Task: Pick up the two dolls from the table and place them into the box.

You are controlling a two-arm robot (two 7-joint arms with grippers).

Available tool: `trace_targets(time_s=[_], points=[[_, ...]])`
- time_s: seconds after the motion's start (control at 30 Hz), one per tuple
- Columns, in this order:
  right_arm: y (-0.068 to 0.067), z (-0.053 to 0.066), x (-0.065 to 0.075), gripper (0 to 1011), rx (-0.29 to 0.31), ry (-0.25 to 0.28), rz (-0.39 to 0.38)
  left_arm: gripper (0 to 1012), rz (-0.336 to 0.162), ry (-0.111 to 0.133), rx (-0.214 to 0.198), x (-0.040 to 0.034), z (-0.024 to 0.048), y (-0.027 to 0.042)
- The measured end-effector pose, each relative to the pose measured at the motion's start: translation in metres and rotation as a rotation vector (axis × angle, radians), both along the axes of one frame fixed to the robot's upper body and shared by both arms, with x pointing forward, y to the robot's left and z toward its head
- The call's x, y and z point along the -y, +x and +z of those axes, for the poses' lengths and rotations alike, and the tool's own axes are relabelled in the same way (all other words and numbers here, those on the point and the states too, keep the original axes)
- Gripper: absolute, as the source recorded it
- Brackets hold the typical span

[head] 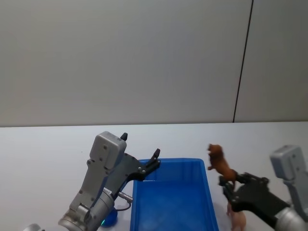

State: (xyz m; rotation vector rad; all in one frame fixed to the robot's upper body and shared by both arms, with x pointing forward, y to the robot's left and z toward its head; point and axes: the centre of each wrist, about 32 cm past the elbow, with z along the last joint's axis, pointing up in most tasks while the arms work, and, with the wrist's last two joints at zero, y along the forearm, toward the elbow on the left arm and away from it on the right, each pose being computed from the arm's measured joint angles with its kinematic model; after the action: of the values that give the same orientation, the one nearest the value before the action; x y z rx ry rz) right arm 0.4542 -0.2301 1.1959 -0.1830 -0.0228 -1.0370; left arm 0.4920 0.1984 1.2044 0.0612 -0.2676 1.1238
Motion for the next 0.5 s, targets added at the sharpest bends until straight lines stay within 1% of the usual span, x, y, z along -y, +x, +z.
trace_targets(time_s=[0.1, 0.2, 0.3, 0.37, 0.4, 0.43, 0.5], points=[[0.005, 0.003, -0.009, 280, -0.01, 0.012, 0.04, 1001, 0.0, 0.0, 0.0, 0.0, 0.0, 0.0], [0.013, 0.005, -0.022, 281, -0.035, 0.031, 0.092, 1001, 0.0, 0.0, 0.0, 0.0, 0.0, 0.0], [0.019, 0.005, -0.031, 283, -0.053, 0.041, 0.12, 1001, 0.0, 0.0, 0.0, 0.0, 0.0, 0.0], [0.023, 0.005, -0.038, 318, -0.069, 0.05, 0.142, 1000, 0.0, 0.0, 0.0, 0.0, 0.0, 0.0], [0.024, 0.005, -0.041, 346, -0.074, 0.053, 0.149, 1000, 0.0, 0.0, 0.0, 0.0, 0.0, 0.0], [0.027, 0.004, -0.045, 405, -0.082, 0.057, 0.162, 1001, 0.0, 0.0, 0.0, 0.0, 0.0, 0.0], [0.029, 0.004, -0.048, 444, -0.09, 0.06, 0.172, 1000, 0.0, 0.0, 0.0, 0.0, 0.0, 0.0]])
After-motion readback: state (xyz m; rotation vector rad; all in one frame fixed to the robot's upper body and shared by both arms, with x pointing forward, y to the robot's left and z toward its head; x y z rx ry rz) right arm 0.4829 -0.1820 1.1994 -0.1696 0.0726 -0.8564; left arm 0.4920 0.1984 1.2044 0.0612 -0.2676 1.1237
